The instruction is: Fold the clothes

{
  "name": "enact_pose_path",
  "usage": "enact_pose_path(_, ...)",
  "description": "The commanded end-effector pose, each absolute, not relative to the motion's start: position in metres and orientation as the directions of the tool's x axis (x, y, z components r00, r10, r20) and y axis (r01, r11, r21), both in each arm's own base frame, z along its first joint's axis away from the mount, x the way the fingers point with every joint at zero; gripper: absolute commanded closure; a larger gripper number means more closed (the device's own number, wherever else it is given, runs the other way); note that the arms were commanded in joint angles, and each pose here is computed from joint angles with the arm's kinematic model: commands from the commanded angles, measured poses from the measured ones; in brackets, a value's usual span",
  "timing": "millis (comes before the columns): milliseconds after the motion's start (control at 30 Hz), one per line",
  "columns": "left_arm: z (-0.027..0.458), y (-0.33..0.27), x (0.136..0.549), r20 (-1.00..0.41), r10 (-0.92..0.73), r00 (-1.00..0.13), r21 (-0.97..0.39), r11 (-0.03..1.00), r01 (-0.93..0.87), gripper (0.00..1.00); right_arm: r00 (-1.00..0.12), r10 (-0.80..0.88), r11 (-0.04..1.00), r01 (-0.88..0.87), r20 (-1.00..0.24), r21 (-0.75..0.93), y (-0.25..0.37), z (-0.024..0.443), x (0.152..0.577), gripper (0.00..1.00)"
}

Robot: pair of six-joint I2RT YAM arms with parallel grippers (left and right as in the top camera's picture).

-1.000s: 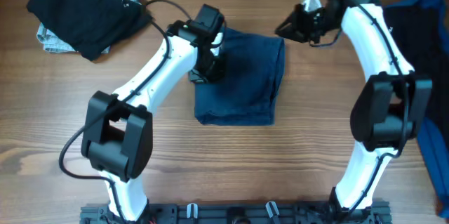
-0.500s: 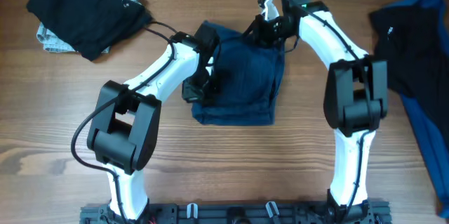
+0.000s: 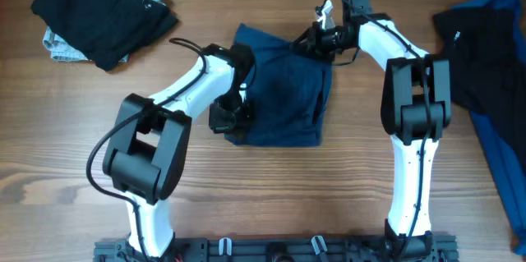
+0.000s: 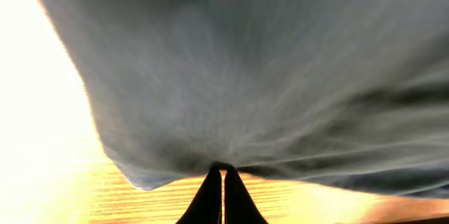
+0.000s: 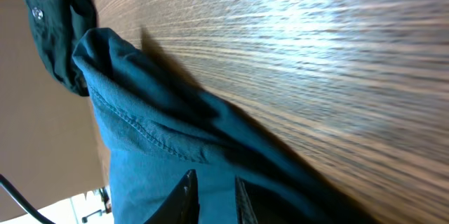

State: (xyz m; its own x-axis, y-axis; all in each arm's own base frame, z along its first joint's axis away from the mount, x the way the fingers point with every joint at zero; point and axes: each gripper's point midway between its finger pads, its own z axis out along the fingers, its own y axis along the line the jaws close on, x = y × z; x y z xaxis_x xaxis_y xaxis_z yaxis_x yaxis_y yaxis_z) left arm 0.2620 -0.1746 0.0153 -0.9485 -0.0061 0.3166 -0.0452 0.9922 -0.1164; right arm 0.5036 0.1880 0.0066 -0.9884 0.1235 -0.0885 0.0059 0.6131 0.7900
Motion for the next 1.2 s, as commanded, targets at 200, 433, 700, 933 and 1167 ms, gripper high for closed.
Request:
enact_pose_path(200,0.07,-0.167,0.287,0.055,0.031,-0.998,-0.108,0.994,0.025,0.96,-0.953,0.194,0.649,-0.054,-0.234,0.759,0.145,0.09,0.536,0.43)
enact_pose_path(433,0.093,-0.166,0.337,-0.17,-0.019,-0.985,-0.166,0.986,0.01,0.47,-0.923,0.194,0.717,-0.097,-0.331,0.691,0.129,0.186,0.507,0.23)
enact_pose_path(700,0.089,-0.146,0.392,-0.264,-0.078,-0.961,-0.302,0.953,0.006,0.0,-0.961,0.197,0.885,0.09,-0.193,0.457,0.086,0.178,0.444,0.16)
enact_pose_path(933,0.045,-0.169,0.395,-0.161,-0.03,-0.987,-0.438,0.898,0.044,0.0,-0.978,0.109,0.896,0.021,-0.175,0.444,0.107,0.189,0.42,0.24)
enact_pose_path(1167,0.037,-0.166,0.406,-0.202,-0.012,-0.979,-0.432,0.898,0.078,0.0,-0.961,0.117,0.942,0.028,-0.25,0.334,0.102,0.233,0.387,0.25)
